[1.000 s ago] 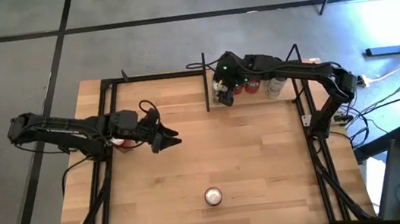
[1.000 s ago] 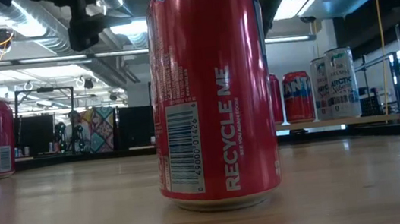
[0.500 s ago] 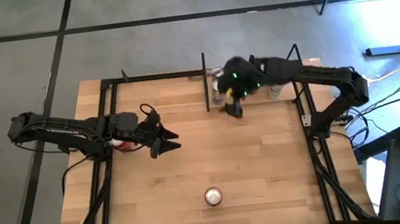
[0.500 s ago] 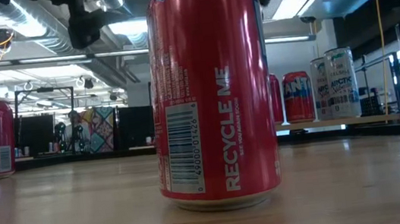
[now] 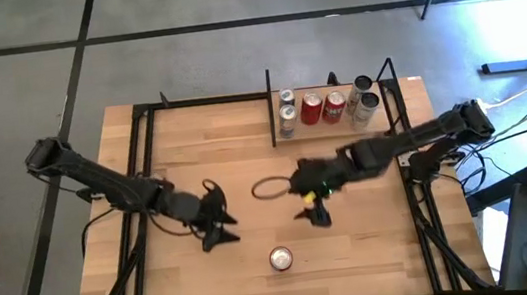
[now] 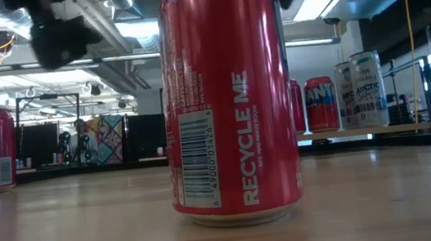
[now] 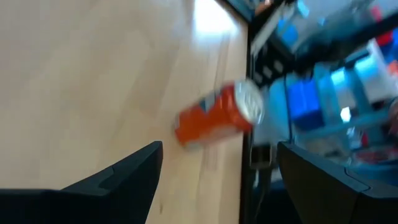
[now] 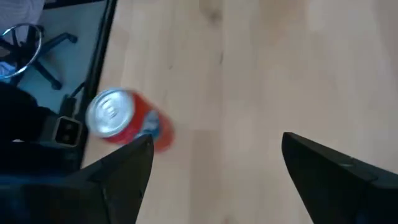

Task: Place canned beverage on shelf
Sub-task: Put the red soda can on the shelf aligned with the other red soda can

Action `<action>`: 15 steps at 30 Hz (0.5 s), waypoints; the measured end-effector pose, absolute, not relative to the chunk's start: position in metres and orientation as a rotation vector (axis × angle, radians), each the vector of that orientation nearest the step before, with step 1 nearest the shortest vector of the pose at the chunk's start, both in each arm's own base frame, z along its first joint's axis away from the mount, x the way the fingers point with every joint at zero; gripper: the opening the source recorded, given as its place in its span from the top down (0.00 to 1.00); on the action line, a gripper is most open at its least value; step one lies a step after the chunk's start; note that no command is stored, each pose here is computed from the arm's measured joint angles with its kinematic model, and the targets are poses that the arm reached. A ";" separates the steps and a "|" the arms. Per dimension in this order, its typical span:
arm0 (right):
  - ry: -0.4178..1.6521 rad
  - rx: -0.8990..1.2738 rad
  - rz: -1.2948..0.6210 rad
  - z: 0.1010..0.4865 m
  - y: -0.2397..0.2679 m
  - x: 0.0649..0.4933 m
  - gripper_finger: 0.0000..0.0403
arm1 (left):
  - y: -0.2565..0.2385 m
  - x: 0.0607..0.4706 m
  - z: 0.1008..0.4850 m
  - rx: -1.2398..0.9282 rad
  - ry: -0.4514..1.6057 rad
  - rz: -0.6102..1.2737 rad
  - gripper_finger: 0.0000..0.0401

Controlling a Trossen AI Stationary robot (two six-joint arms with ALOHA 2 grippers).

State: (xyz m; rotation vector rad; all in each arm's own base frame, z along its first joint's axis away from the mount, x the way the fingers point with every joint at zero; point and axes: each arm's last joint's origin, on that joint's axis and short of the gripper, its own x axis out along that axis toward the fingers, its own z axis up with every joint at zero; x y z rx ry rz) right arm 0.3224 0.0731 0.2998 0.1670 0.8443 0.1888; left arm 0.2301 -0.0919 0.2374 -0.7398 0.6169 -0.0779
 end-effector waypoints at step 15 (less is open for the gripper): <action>0.944 0.437 -0.163 0.210 0.167 0.297 0.15 | -0.164 0.262 0.169 -0.615 0.578 -0.151 0.22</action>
